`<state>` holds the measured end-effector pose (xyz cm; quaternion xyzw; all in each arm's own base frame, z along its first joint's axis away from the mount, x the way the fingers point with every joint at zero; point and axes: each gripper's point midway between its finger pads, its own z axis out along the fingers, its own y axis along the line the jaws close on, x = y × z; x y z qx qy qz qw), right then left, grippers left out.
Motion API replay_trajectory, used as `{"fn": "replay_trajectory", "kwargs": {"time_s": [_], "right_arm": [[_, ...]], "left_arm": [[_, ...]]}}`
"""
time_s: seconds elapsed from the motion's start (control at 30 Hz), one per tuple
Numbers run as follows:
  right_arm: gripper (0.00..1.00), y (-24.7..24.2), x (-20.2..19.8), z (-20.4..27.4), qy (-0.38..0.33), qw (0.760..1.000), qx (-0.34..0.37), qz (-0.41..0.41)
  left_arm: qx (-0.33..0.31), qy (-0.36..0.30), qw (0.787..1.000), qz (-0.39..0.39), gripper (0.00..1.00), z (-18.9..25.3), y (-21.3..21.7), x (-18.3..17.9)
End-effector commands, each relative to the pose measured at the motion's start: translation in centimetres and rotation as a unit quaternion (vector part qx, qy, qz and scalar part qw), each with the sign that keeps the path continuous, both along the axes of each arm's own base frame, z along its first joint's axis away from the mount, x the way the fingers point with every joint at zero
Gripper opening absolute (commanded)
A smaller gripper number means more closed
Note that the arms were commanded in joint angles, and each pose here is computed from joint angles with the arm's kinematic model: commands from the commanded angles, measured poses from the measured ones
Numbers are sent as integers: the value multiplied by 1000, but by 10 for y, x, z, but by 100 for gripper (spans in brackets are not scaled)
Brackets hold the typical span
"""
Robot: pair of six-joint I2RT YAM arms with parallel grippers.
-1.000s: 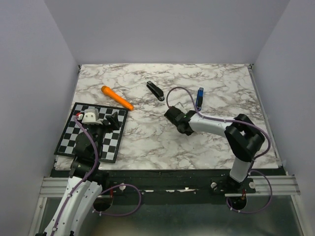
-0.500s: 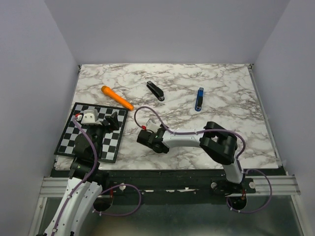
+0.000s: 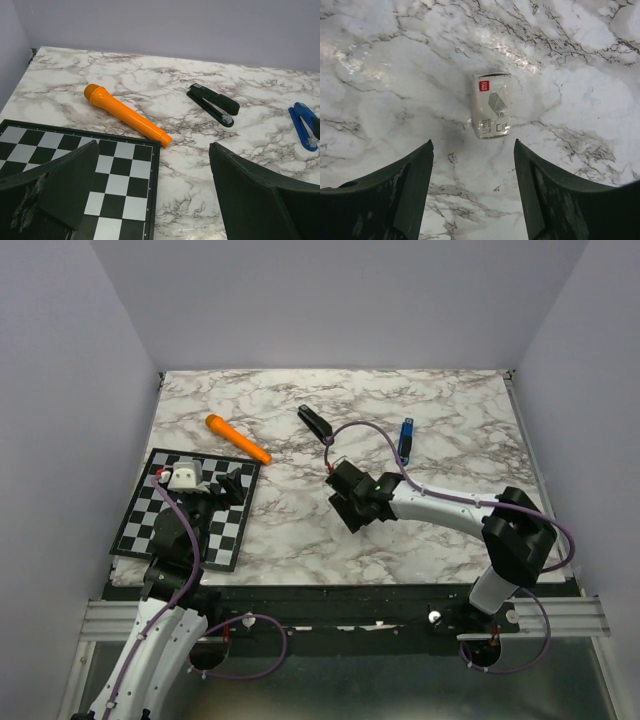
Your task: Load the staples into the stapler
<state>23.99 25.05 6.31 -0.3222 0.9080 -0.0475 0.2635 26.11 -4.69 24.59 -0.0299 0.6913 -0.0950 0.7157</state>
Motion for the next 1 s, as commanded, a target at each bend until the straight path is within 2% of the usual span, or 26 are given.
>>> {"fn": "replay_trajectory", "kwargs": {"time_s": [0.0, 0.2, 0.43, 0.53, 0.63, 0.8, 0.97], "right_arm": [[74, 14, -2, -21, 71, 993, 81, 42], [74, 20, 14, -39, 92, 989, 102, 48], [73, 21, 24, -55, 95, 989, 84, 71], [72, 27, 19, -48, 106, 985, 95, 93], [71, 27, 20, -27, 86, 985, 99, 113], [75, 17, 38, -2, 44, 990, 99, 89], [80, 16, 54, -10, 59, 990, 108, 63]], "left_arm": [[-2, 14, 1000, -21, 99, -4, -8, -2], [3, 30, 999, -39, 99, -4, -13, -7], [8, 42, 997, -64, 99, -1, -20, -13], [11, 42, 996, -74, 99, 0, -23, -15], [12, 42, 996, -79, 99, 0, -25, -15], [19, 46, 995, -83, 99, -1, -27, -12], [25, 51, 994, -90, 99, -1, -30, -9]]}}
